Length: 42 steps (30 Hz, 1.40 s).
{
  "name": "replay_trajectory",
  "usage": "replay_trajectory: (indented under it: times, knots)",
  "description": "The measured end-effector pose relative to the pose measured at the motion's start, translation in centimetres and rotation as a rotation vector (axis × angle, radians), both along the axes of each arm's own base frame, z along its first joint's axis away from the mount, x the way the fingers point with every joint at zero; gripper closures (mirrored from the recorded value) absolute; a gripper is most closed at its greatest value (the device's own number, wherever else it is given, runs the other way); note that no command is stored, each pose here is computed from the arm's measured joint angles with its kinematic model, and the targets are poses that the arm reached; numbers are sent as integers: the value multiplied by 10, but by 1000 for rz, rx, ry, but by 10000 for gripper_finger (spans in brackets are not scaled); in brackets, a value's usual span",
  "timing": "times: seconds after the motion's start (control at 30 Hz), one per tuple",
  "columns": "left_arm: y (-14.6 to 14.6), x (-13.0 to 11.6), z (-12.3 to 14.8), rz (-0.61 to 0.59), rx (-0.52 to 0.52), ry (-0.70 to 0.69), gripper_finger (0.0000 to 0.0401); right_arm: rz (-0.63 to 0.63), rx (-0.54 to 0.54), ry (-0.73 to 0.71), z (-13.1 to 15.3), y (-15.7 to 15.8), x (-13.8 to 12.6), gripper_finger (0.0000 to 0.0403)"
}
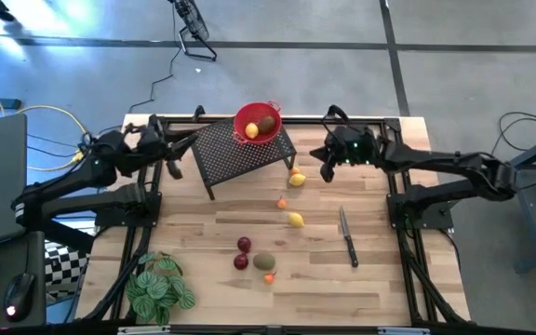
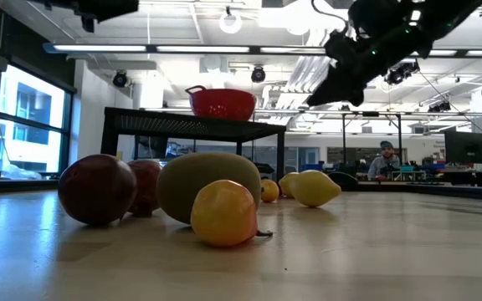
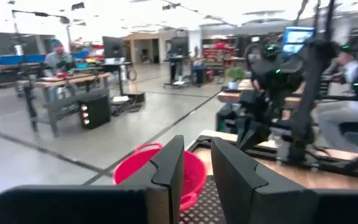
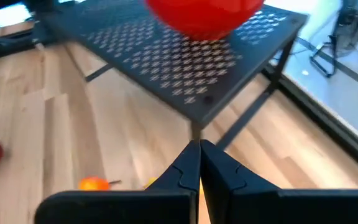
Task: Pick & Place Fruit
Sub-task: Put the top lemon into the red strainer bowl on the shelf
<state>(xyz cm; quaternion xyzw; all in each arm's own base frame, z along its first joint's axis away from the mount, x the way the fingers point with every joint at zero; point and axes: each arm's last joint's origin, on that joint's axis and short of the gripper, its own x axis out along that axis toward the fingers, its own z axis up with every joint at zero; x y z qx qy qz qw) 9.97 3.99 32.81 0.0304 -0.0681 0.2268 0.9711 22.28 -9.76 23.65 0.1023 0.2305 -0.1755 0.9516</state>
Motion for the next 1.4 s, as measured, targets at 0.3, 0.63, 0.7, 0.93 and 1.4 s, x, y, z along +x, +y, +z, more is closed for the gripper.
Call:
replay_trajectory:
  times: [0.3, 0.63, 0.7, 0.93, 1.4]
  knots:
    - [-2, -1, -6, -71, -46, 52, 324, 79, 50, 49, -25, 16, 6, 401]
    - [-2, 0, -7, -70, -56, 58, 324, 93, 76, 103, -39, 18, 14, 400]
    - [-2, 0, -7, -62, -57, 58, 324, 94, 88, 121, -44, 18, 16, 392]
    - [-1, 0, -7, -43, -57, 57, 324, 105, 106, 182, -60, 18, 22, 303]
    - [-1, 0, -7, -43, -57, 57, 324, 133, -90, 224, -87, 38, 50, 133]
